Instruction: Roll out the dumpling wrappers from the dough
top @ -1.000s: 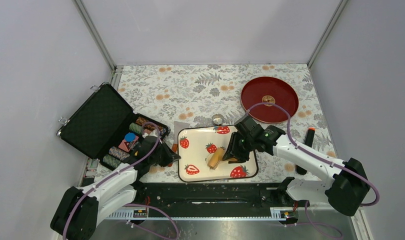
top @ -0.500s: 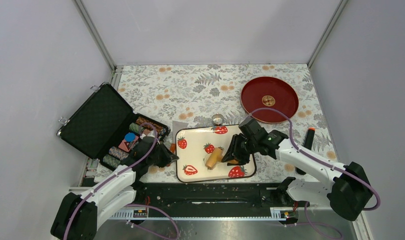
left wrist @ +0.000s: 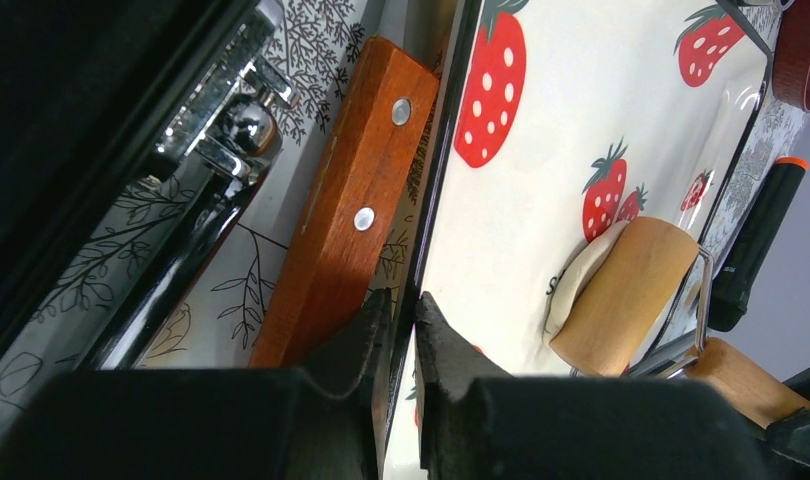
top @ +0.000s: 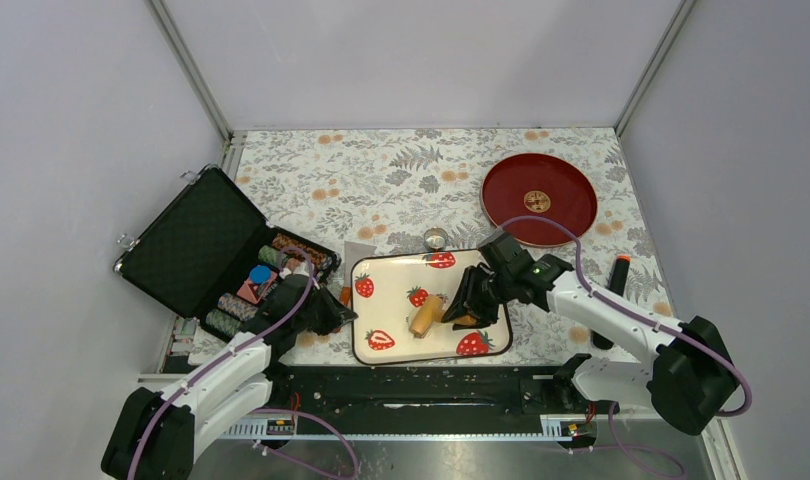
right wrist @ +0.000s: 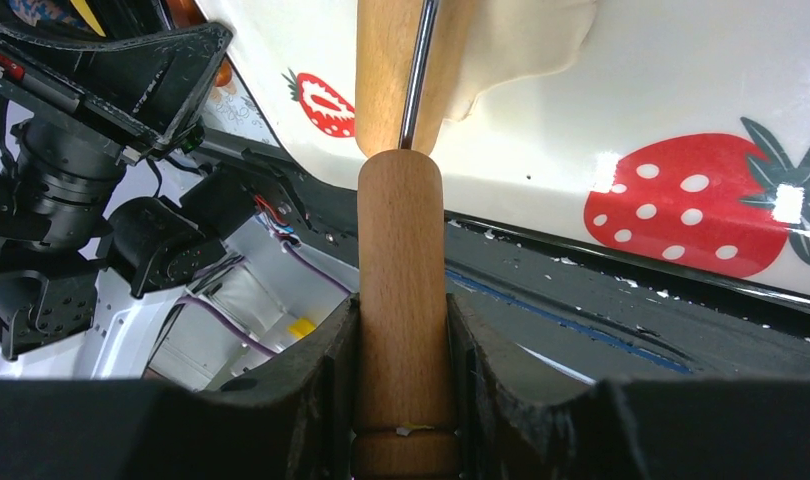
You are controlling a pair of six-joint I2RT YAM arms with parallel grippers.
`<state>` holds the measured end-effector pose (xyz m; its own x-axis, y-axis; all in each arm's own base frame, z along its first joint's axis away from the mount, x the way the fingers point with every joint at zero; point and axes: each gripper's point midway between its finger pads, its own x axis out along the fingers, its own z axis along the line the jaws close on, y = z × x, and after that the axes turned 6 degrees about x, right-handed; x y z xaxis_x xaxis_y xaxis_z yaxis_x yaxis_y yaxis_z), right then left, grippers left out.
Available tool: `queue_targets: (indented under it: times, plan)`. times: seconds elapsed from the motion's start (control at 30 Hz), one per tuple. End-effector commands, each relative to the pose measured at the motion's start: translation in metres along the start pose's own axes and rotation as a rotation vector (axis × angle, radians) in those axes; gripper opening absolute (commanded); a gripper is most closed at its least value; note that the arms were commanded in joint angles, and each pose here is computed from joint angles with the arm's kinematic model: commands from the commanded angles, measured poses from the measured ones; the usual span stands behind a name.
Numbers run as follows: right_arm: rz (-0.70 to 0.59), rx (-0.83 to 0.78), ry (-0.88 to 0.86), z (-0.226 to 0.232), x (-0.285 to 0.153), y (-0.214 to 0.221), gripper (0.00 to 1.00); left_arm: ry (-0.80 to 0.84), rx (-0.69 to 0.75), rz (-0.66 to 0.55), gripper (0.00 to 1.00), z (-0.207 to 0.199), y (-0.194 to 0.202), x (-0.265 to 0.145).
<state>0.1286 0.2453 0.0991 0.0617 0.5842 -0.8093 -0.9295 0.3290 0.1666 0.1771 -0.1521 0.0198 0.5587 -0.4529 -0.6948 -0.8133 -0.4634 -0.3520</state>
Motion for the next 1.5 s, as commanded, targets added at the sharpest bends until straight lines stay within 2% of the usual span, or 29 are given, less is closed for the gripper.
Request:
queue_targets:
  times: [0.0, 0.2, 1.27, 1.47]
  plan:
    - [-0.041, 0.086, 0.267, -0.071, 0.015, -0.009, 0.00, -0.020, -0.013, -0.041, 0.00, 0.005, -0.007, 0.004]
    - [0.008, 0.126, 0.274, -0.086, 0.028, -0.007, 0.00, -0.023, -0.014, -0.041, 0.00, 0.006, -0.007, 0.004]
    - [0.073, 0.166, 0.330, -0.121, 0.049, -0.004, 0.00, -0.014, -0.026, -0.011, 0.00, 0.012, 0.004, 0.006]
    - [0.052, 0.127, 0.246, -0.090, 0.049, -0.016, 0.00, -0.009, -0.026, -0.011, 0.00, 0.012, 0.005, 0.006]
